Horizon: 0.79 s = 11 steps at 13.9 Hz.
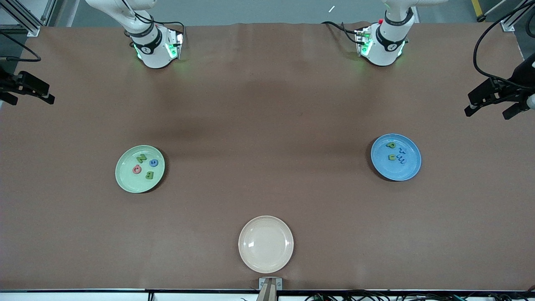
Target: Sort upper and lower case letters into plates
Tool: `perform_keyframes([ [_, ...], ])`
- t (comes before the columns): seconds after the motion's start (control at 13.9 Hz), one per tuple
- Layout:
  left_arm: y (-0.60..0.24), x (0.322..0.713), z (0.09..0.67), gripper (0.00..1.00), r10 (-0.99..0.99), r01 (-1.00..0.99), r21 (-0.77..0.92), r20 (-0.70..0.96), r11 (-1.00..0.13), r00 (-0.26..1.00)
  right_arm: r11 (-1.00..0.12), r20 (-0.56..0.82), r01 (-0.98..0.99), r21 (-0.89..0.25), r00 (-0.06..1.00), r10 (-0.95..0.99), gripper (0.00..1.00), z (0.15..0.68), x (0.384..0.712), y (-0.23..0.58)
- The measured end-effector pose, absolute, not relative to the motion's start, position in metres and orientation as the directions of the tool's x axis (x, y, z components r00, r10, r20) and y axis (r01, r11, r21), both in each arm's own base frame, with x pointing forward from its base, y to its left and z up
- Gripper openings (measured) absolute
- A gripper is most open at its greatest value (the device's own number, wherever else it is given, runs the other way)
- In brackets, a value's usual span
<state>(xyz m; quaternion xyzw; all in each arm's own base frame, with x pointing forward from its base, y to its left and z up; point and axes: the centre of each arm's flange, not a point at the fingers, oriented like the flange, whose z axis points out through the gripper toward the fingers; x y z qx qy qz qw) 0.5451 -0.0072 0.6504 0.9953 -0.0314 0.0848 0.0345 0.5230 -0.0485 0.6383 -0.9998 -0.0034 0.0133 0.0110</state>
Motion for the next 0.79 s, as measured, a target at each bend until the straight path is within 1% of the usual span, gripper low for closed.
perform_keyframes([
  [0.36, -0.01, 0.548, 0.67, 1.0, -0.067, -0.077, 0.045, 0.196, -0.996, 0.978, -1.0, -0.027, 0.013, -0.023, 1.0, 0.014, 1.0, 0.638, 0.523, -0.045],
  [0.79, -0.024, 0.555, 0.657, 1.0, -0.063, -0.072, 0.051, 0.164, -0.996, 0.984, -1.0, -0.031, 0.021, -0.023, 0.999, 0.022, 1.0, 0.638, 0.523, -0.042],
])
